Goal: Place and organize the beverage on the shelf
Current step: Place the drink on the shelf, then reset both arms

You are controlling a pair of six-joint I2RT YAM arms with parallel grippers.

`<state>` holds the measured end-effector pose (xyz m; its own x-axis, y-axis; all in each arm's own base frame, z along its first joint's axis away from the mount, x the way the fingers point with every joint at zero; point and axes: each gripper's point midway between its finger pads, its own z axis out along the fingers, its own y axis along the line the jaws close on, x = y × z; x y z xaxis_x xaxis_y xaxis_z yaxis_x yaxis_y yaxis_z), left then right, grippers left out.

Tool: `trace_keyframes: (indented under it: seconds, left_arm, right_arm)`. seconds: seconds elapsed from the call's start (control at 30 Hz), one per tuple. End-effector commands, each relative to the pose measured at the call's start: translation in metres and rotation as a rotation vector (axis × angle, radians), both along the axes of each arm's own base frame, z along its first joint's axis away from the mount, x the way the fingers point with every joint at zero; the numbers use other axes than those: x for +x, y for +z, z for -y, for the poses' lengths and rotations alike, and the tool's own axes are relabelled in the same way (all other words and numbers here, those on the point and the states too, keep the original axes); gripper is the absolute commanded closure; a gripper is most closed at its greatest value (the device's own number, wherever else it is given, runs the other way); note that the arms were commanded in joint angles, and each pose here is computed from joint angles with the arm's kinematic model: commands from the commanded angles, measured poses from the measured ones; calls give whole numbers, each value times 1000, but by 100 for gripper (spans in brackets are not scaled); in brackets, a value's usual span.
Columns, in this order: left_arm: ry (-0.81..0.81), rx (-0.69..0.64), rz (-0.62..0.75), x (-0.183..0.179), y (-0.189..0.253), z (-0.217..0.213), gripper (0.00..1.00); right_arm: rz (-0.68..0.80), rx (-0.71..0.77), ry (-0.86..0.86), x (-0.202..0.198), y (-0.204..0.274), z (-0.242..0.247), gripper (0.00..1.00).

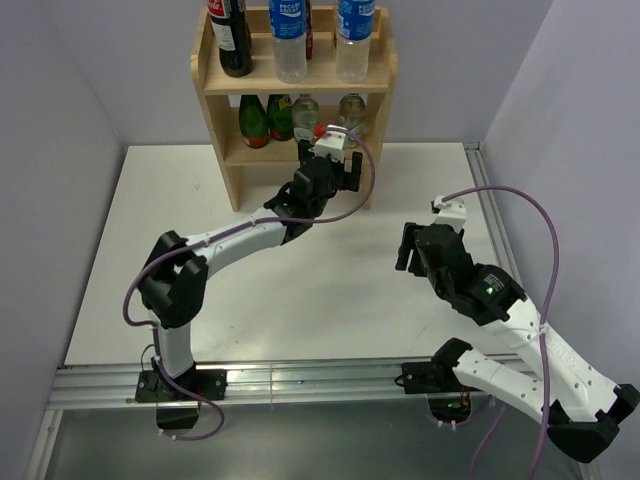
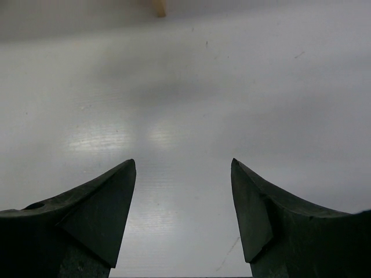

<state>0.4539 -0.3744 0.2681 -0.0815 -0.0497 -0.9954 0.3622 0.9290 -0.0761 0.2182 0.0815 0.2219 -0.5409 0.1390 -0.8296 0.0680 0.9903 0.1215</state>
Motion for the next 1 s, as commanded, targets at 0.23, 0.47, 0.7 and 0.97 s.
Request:
trace_keyframes:
  seconds: [0.23, 0.47, 0.7, 0.97]
  left_arm:
    - [277, -157, -180, -56, 17, -93, 1]
    - [383, -174, -298, -92, -13, -158, 0]
    - [464, -145, -352, -129, -25, -210, 0]
    - [476, -149, -352, -178, -11, -257, 1]
  right_arm:
    - [220, -9, -91, 26, 19, 14, 24]
    - [294, 7, -81, 21, 35, 21, 19]
    - [282, 0, -72, 14, 44, 25, 18]
    - [275, -12, -49, 2, 51, 32, 0]
